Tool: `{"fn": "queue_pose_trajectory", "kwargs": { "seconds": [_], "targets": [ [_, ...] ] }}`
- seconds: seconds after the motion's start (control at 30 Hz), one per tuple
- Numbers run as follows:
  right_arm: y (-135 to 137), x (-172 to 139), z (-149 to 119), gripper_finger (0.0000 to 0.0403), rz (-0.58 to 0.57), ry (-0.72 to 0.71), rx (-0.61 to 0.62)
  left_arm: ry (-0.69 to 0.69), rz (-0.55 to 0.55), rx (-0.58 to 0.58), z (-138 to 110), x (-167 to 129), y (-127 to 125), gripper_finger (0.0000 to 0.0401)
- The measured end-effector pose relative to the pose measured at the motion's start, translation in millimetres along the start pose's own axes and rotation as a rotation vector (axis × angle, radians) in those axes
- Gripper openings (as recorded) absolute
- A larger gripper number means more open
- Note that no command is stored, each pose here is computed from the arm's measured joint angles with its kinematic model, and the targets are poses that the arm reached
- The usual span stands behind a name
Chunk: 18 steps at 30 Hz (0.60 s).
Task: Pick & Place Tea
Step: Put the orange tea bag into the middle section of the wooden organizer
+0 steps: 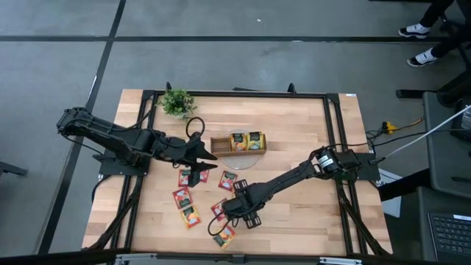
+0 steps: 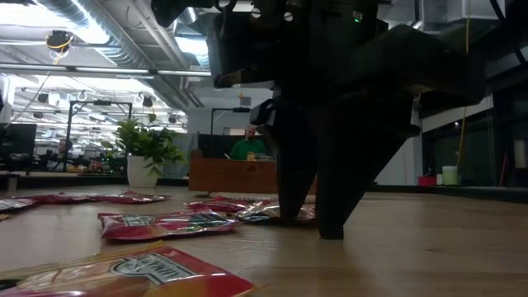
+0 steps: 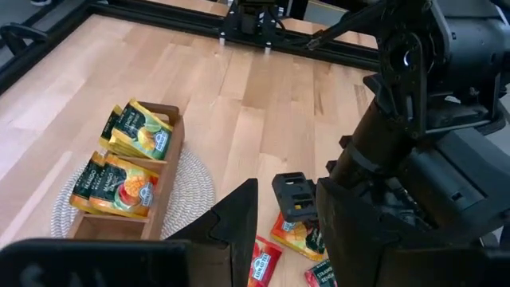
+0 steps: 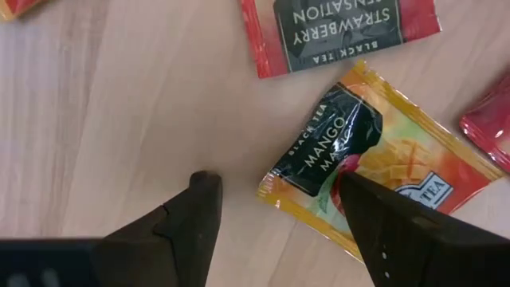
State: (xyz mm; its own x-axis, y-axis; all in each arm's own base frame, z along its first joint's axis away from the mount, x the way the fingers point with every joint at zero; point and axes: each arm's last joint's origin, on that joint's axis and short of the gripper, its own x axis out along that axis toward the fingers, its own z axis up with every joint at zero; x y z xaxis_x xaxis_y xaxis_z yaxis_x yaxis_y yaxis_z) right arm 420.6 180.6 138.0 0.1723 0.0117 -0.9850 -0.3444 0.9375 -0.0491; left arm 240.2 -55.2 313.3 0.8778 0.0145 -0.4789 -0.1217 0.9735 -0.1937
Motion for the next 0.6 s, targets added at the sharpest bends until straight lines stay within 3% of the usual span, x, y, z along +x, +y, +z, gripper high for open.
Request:
{"fn": "queue_pose_trajectory", "kwargs": {
  "seconds": [0.17,0.5,0.6],
  "targets": [
    [-1.3,0.8,0.2,0.022,-0.011,-0.001,0.004,0.0,0.0,-0.002,0.0,0.0,0.0,0.0125],
    [-4.3,2.3,1.1,0.0027,-0.072,-0.012,0.005,0.0,-0.002,-0.003,0.0,0.0,-0.1,0.0125],
    [-4.5,2.4,1.3,0.001,-0.073,-0.015,0.013,0.001,-0.002,-0.003,0.0,0.0,-0.1,0.0125]
  ]
}}
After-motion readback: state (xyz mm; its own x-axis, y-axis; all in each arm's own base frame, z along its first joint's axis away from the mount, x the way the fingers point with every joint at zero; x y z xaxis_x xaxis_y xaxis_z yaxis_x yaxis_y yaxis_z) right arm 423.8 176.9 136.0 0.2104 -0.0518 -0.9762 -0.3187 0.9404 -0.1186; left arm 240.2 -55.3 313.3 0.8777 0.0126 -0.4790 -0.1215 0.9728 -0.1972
